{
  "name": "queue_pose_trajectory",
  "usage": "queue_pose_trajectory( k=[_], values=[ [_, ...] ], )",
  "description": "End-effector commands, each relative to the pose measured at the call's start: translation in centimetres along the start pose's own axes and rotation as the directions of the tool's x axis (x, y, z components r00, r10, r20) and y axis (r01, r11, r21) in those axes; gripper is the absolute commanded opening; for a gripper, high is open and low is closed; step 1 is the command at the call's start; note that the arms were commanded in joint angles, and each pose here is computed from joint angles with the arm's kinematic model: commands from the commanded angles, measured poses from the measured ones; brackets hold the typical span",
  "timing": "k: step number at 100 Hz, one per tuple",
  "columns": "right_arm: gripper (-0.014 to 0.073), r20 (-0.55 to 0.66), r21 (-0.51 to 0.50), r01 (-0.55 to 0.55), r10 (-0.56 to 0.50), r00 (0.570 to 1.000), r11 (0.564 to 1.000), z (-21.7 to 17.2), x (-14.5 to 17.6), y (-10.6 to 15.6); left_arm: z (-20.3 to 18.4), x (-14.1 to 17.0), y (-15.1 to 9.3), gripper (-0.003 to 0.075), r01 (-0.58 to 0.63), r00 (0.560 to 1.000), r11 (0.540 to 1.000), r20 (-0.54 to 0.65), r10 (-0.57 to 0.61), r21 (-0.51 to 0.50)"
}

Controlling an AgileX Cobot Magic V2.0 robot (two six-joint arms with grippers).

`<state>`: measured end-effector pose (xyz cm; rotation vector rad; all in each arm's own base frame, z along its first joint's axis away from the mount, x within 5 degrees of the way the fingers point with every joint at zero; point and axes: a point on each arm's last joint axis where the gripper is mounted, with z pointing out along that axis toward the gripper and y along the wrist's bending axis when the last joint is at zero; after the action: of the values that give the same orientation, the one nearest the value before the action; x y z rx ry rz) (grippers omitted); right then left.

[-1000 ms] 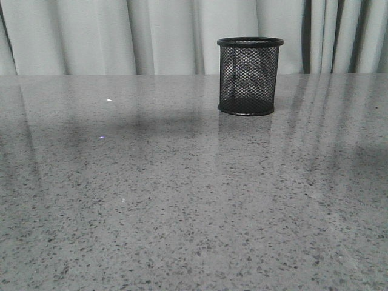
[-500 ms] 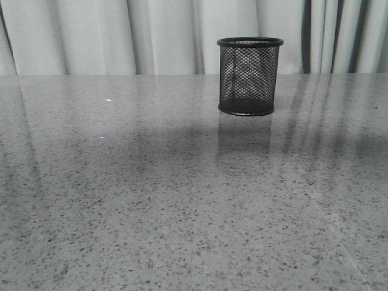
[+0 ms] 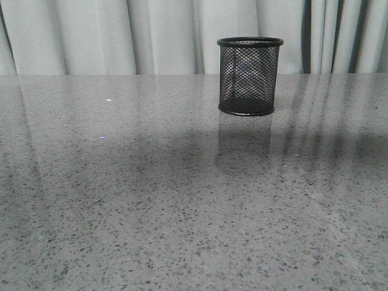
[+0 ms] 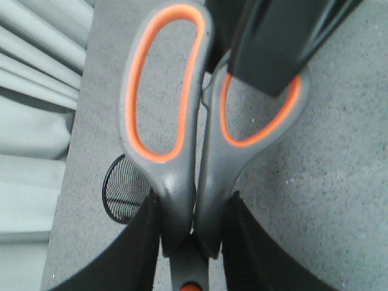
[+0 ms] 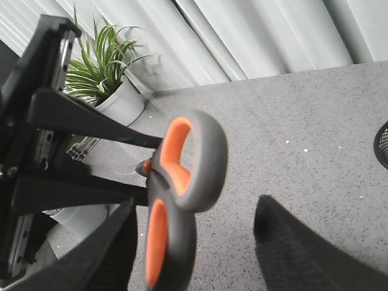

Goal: Put scissors into bucket

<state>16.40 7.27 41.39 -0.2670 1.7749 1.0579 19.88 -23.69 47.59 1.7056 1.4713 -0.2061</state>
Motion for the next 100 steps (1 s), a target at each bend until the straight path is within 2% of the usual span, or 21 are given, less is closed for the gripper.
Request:
queue_pose_trajectory(
  k=[1,24,31,41,59,69,81,86,91,100],
  values=[
    [0.0384,0.059,-0.031,0.004,-0.003,0.998,1.0,-0.3,-1.2,0.8,-2.7,-1.8,0.3,-0.0021,0.022,0.989,0.996,0.145,-0.009,-0.088],
    [0.0382,0.06,-0.053,-0.008,0.011,0.998,0.999,0.2,-1.5,0.6,-2.7,-1.8,0.3,-0.0021,0.018,0.989,0.996,0.148,-0.005,-0.087],
    [0.0344,0.06,-0.055,-0.012,0.016,0.998,0.998,0.3,-1.6,0.4,-2.7,-1.8,0.3,-0.0021,0.018,0.989,0.996,0.148,-0.005,-0.087],
    [0.0204,0.061,-0.054,0.02,-0.017,0.998,0.998,0.5,-1.6,0.2,-2.7,-1.8,0.3,-0.002,0.017,0.989,0.996,0.146,-0.005,-0.085],
    [-0.0066,0.076,-0.072,0.021,-0.015,0.997,0.997,0.7,-1.8,0.2,-2.6,-1.7,0.2,-0.0006,0.017,0.99,0.997,0.139,-0.006,-0.077],
    [-0.0071,0.074,-0.074,0.021,-0.015,0.997,0.997,0.8,-1.8,0.1,-2.6,-1.6,0.2,0.0102,0.015,0.992,0.997,0.126,-0.006,-0.07],
    [-0.0071,0.084,-0.063,0.02,-0.014,0.996,0.998,0.8,-1.9,0.0,-2.6,-1.3,0.5,0.034,0.029,0.992,0.997,0.122,-0.019,-0.079],
    [-0.0069,0.09,-0.053,0.02,-0.015,0.996,0.998,0.8,-1.9,-0.1,-2.7,-1.2,0.7,0.0414,0.044,0.992,0.995,0.123,-0.033,-0.089],
    [-0.0053,0.091,-0.035,0.029,-0.026,0.996,0.999,0.8,-2.0,-0.2,-2.8,-0.9,1.2,0.0447,0.088,0.989,0.99,0.131,-0.073,-0.112],
    [-0.0044,0.078,0.006,0.076,-0.076,0.994,0.997,1.0,-2.4,-0.5,-3.2,0.1,2.7,0.0438,0.184,0.976,0.967,0.145,-0.16,-0.174]
  ],
)
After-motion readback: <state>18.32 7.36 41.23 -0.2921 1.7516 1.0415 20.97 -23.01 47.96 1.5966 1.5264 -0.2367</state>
